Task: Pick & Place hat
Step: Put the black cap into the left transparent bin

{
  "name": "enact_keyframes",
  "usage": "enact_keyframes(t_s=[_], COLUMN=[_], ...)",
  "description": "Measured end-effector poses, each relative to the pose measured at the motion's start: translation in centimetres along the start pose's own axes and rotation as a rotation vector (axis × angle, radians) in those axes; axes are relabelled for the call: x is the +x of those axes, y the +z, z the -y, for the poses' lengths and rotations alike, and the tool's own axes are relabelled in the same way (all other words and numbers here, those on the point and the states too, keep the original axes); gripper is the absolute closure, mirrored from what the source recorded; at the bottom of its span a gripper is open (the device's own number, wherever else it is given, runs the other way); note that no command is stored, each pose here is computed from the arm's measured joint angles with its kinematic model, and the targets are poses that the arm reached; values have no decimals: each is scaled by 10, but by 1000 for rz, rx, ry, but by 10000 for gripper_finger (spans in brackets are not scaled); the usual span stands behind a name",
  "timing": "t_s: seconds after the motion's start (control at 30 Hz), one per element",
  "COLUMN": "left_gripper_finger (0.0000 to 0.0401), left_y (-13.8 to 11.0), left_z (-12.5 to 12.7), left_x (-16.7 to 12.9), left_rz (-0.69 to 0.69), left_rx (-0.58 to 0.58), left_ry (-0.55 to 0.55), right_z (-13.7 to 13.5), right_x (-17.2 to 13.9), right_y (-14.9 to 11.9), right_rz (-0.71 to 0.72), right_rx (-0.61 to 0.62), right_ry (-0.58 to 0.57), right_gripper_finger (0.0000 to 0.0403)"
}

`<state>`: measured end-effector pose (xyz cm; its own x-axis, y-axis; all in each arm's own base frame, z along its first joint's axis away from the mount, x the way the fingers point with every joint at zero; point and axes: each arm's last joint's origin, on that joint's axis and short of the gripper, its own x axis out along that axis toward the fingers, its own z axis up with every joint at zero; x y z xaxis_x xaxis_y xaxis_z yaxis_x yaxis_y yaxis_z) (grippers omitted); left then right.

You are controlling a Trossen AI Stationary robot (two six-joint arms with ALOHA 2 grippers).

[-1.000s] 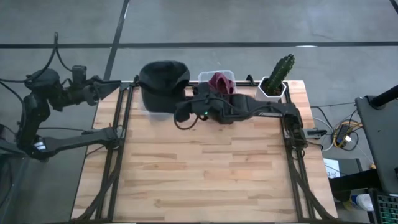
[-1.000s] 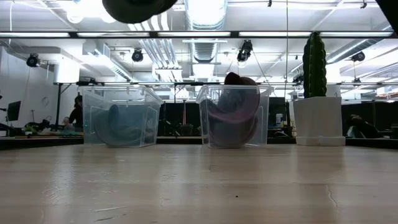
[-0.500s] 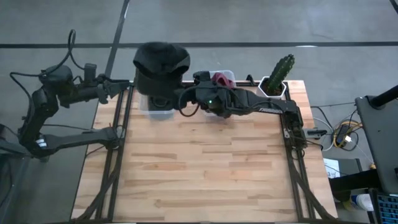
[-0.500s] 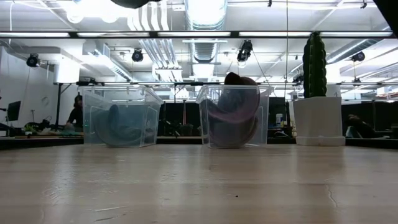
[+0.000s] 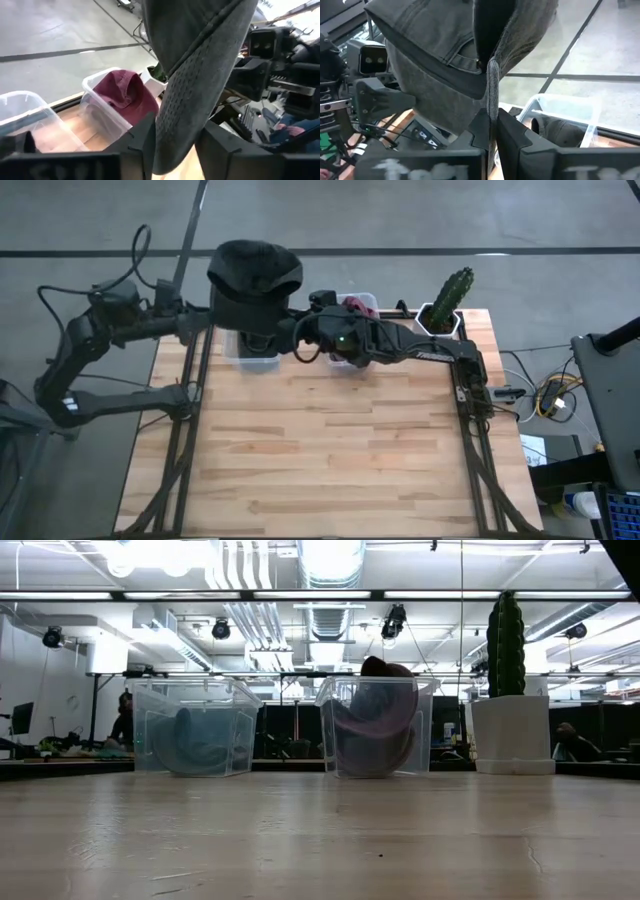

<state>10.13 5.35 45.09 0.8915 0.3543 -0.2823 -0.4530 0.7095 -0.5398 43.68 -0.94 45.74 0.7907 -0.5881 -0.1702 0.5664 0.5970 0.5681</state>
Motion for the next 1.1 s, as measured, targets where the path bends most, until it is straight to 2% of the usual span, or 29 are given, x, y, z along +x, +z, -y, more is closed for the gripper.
enact_keyframes(t_s=[0.07,0.17,0.2,0.4,0.6,0.73,0.83,1.1], left_gripper_finger=[309,378,386,393,394,394,394,394], left_y=[-1,-3,-3,-1,2,2,1,-13], left_z=[-1,-5,-5,-6,-7,-9,-12,-30], left_x=[2,2,3,2,0,0,5,19], left_rz=[-11,-4,-4,37,103,137,115,-32], left_rx=[-5,-70,-70,-49,-49,-54,-52,-16], left_ry=[25,110,112,136,214,276,324,621], right_z=[0,-1,-1,-1,-11,-14,-18,-27], right_x=[0,0,0,-2,-14,-26,-37,-61], right_y=[0,0,0,-1,-12,-18,-20,-19], right_rz=[0,1,2,-11,-84,-135,-166,-175], right_rx=[-15,-25,-24,-93,-168,-242,-301,-451], right_ry=[0,8,7,15,72,71,97,160], right_gripper_finger=[389,380,376,336,264,215,188,157])
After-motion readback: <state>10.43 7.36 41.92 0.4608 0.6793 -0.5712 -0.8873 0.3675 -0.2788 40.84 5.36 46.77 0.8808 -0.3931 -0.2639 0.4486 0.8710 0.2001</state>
